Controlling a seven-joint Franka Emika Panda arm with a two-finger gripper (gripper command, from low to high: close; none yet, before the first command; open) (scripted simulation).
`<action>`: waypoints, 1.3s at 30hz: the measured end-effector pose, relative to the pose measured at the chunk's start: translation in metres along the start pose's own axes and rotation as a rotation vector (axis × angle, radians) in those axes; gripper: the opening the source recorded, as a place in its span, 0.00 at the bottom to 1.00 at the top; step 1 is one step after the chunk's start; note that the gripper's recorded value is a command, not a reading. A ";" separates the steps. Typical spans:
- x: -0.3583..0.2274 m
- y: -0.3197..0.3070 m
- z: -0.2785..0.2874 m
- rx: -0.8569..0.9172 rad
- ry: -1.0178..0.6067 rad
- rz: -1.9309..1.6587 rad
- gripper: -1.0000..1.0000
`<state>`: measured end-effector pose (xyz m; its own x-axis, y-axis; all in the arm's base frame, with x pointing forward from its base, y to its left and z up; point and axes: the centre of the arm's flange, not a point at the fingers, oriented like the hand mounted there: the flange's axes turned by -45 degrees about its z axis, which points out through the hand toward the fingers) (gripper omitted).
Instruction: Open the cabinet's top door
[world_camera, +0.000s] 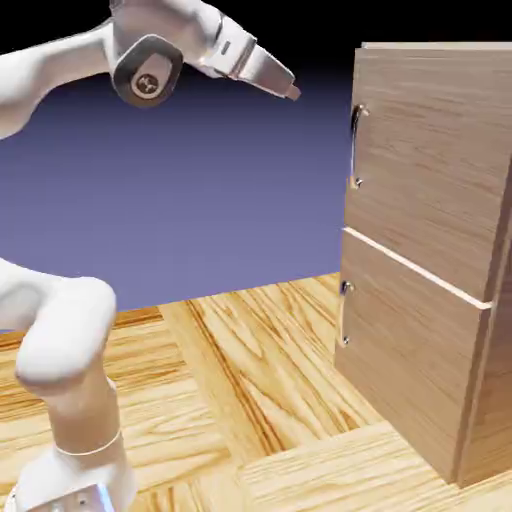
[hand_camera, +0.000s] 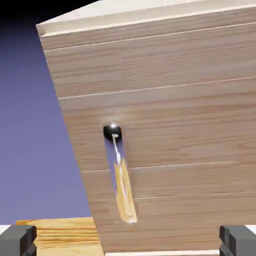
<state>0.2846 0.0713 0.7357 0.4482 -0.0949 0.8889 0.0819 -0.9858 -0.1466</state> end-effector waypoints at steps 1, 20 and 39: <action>-0.001 -0.005 -0.001 0.004 0.018 -0.001 1.00; -0.045 -0.067 0.070 -0.015 0.302 -0.062 1.00; -0.085 -0.002 0.227 -0.163 0.463 -0.115 1.00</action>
<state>0.4482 0.1127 0.5623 -0.0003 0.0009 1.0000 -0.0487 -0.9988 0.0009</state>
